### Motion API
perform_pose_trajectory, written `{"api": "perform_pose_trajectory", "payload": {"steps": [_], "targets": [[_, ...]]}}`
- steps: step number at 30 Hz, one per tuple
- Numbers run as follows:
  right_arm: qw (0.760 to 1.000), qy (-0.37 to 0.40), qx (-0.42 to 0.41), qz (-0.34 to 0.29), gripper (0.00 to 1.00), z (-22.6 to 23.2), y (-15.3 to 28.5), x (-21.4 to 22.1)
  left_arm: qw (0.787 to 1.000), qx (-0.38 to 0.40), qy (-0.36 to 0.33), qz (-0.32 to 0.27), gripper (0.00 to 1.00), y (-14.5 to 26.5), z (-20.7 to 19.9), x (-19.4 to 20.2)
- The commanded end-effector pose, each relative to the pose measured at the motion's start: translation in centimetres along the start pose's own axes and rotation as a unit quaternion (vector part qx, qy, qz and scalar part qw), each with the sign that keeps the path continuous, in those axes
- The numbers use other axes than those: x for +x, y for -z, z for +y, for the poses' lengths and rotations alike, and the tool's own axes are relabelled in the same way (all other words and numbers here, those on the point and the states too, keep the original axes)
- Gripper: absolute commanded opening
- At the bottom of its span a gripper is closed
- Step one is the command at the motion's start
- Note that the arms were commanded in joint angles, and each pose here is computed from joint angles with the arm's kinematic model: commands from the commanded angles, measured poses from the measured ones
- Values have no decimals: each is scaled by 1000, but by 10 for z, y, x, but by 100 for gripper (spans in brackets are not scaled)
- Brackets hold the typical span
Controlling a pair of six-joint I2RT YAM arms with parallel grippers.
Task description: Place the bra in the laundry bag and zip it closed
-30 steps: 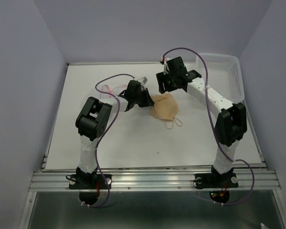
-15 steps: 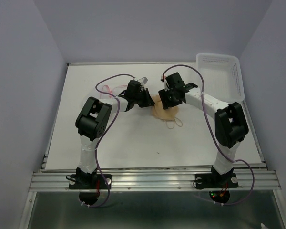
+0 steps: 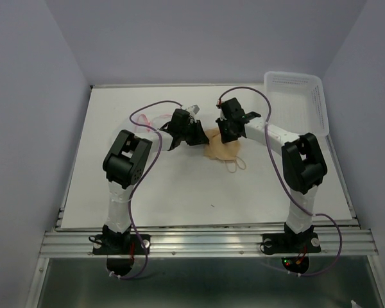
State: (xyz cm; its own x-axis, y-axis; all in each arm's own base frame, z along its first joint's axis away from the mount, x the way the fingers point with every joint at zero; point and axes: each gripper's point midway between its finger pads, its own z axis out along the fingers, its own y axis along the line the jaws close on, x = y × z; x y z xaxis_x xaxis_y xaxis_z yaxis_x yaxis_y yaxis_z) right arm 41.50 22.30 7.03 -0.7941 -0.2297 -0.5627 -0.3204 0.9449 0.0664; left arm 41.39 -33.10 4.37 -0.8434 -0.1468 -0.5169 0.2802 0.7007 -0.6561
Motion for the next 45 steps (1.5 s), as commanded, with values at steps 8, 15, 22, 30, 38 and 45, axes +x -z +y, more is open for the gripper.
{"api": "perform_pose_trajectory", "payload": {"steps": [8, 15, 22, 30, 38, 45], "targets": [[997, -14, 23, -72, 4, -2, 25, -44, 999, 21, -14, -29, 69, 21, -19, -16], [996, -24, 7, -86, 2, 5, 42, -57, 999, 30, 5, -45, 69, 42, -15, -18], [995, -39, -16, -93, 2, 15, 53, -68, 997, 34, 2, -64, 68, 60, -21, -19], [996, -60, -30, -53, 6, 22, 28, -50, 997, 42, 0, -72, 68, 66, -27, -26], [996, -67, -52, -9, 15, 31, -7, -24, 995, 4, -10, -95, 68, 71, -20, -43], [996, -39, -70, -40, 59, 34, 22, -38, 992, -23, -43, -120, 70, 78, -26, -69]]}}
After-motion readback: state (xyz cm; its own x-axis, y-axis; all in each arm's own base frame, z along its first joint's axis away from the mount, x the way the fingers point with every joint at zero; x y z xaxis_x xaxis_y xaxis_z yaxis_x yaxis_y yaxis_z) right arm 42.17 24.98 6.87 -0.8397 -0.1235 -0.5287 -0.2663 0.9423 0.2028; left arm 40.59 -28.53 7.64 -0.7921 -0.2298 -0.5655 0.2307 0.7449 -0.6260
